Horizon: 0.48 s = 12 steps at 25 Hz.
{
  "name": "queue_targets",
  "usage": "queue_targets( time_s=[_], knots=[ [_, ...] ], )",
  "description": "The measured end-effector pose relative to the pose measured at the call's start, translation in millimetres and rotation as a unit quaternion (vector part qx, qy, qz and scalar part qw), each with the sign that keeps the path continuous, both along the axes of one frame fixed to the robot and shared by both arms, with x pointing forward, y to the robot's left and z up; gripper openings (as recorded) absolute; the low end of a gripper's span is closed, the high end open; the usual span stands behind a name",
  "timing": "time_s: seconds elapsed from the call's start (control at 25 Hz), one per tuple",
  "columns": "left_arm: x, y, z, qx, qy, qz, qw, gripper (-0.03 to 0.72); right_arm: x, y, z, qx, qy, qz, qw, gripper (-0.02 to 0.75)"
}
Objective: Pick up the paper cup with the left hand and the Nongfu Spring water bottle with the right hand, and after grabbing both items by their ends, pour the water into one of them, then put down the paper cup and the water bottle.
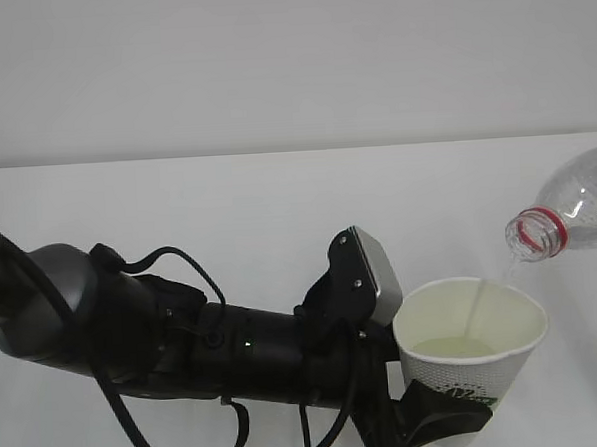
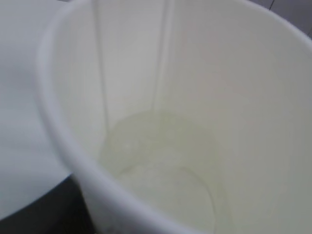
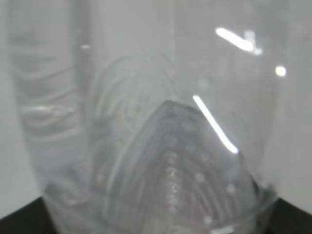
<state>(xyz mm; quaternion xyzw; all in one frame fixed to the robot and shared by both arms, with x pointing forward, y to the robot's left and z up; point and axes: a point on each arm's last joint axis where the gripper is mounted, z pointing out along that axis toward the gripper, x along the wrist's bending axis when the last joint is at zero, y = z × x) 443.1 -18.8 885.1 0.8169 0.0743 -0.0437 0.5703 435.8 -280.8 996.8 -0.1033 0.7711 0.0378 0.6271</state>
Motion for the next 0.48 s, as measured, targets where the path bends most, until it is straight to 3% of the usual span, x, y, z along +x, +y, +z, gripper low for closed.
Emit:
queue_targets(
  time_s=[0.48],
  knots=[
    [0.0, 0.0, 0.0, 0.000, 0.000, 0.000, 1.000, 0.501, -0.2, 0.0, 0.3, 0.000, -0.001, 0.000, 1.000, 0.468]
  ],
)
